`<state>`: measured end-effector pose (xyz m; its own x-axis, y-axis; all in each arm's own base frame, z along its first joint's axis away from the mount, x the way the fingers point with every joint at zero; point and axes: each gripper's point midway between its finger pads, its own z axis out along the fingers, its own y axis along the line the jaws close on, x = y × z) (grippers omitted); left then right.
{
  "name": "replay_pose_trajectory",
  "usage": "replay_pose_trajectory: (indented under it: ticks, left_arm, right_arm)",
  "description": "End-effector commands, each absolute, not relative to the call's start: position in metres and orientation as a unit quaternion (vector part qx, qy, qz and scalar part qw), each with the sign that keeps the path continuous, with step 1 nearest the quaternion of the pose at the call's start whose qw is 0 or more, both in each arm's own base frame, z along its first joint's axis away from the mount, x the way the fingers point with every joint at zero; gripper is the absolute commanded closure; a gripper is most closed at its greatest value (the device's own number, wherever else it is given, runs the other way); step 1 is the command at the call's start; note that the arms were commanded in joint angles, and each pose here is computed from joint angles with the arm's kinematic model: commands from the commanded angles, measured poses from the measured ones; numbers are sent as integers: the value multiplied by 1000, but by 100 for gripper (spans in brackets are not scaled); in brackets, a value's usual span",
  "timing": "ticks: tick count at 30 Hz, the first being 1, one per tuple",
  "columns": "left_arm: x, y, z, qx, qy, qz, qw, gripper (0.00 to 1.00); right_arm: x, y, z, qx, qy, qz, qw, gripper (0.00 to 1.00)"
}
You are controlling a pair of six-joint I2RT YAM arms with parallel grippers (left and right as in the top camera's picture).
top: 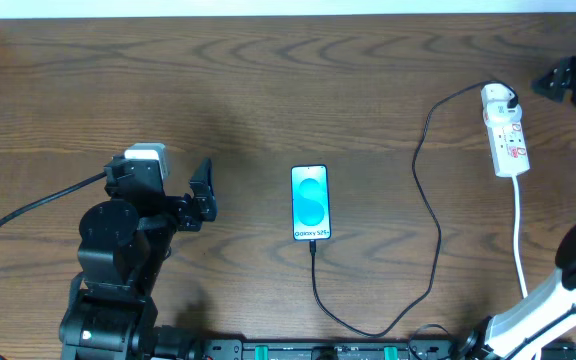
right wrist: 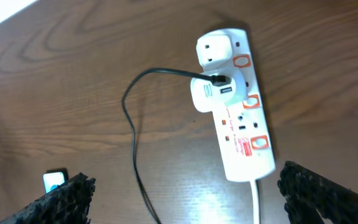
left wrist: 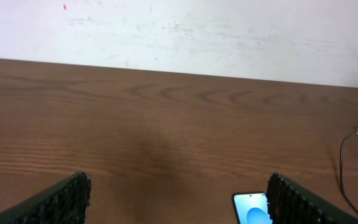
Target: Plug charger to phone and switch on socket
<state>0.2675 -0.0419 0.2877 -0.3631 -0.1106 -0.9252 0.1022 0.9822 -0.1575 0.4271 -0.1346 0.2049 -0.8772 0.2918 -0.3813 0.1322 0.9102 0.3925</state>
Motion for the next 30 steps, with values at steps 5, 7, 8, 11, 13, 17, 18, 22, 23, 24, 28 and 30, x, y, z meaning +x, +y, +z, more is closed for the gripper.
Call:
replay_pose_trajectory:
  ticks: [5,7,8,11,13,17,18,22,23,24,28,30]
  left_arm:
    - [268,-39,291,-1,817,-84,570,10]
    - [268,-39,291,-1,817,-84,571,10]
    - [268,-39,291,-1,817,-84,571,10]
    - [268,-39,291,-1,817,-84,571,10]
    - [268,-39,291,-1,817,-84,571,10]
    - [268,-39,291,-1,817,-84,571,10]
    - [268,-39,291,-1,817,-84,571,10]
    - [268,-39,291,-1,817,-84,571,10]
    - [268,-39,291,-1,817,-84,571,10]
    - [268,-39,291,-1,817,-84,571,10]
    - [268,-39,291,-1,817,-84,571,10]
    - [268,-39,291,-1,817,-84,571,10]
  right_arm:
    - [443,-135,145,72,957,214,181,9]
    - [445,-136,132,71,958,219,172,10]
    - [447,-137,125,72,958,221,169,10]
    - [454,-141,110,73,958,221,168,9]
    - [456,-142,103,73,958,221,167,8]
    - [458,-139,89,73,959,227,154,8]
    - [458,-137,84,72,959,229,150,8]
    - [463,-127,72,65,958,241,143,18]
    - [466,-122,65,61,958,243,138,18]
    - [467,-119,62,58,958,244,136,18]
    - [470,-105,50,47,959,249,123,14]
    - [471,-100,47,44,960,251,119,9]
